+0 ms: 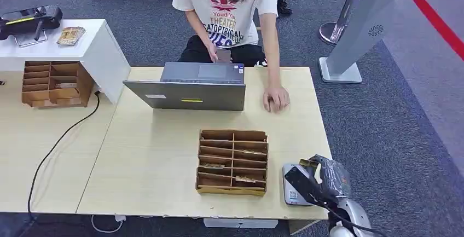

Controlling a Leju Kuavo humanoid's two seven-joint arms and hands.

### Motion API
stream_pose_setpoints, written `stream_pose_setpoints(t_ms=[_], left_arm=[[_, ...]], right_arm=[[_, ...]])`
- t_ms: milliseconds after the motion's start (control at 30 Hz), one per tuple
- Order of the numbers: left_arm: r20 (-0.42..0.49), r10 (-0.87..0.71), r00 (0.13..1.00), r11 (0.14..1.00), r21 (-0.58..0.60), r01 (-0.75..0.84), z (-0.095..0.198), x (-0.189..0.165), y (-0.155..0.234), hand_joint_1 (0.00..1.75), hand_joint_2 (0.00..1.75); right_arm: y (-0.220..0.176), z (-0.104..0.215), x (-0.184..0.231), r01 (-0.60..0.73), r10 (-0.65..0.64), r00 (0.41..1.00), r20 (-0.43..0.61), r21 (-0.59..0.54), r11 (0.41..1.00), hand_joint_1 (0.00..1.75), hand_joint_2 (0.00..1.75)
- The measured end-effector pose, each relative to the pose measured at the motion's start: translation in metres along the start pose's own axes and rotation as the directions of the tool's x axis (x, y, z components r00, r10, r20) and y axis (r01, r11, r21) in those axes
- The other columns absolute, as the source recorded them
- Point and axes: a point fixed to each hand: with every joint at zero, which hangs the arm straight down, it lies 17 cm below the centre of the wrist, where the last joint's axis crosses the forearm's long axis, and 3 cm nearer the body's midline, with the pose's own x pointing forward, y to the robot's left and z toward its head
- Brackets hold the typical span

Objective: Pass the card to the sensor for recognition and then transmit it.

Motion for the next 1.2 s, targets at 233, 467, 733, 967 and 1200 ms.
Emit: stream_pose_setpoints(t_ms=[233,467,733,967,1200], left_arm=[[-0.001,0.001,1.0,1.0,0.0,-0.001,0.0,0.0,0.0,0.0,0.0],[-0.001,0.002,1.0,1.0,-0.001,-0.002,0.0,0.0,0.0,0.0,0.0],[-0.003,0.002,1.0,1.0,-0.001,-0.002,0.0,0.0,0.0,0.0,0.0],[-0.003,0.001,1.0,1.0,-0.003,-0.001,0.0,0.0,0.0,0.0,0.0],[-0.003,0.002,1.0,1.0,-0.004,-0.002,0.0,0.0,-0.001,0.0,0.0]], right_arm=[[0.005,0.0,-0.004,-0.018,0.018,1.0,-0.009,0.017,1.0,1.75,1.75],[0.017,0.002,-0.004,-0.026,0.027,1.0,-0.012,0.05,0.998,1.75,1.75],[0.038,0.005,0.006,-0.026,0.026,1.0,0.002,0.099,0.995,1.75,1.75],[0.048,0.003,0.014,-0.025,0.023,1.0,0.015,0.124,0.992,1.75,1.75],[0.051,0.002,0.017,-0.027,0.025,0.999,0.02,0.131,0.991,1.75,1.75]])
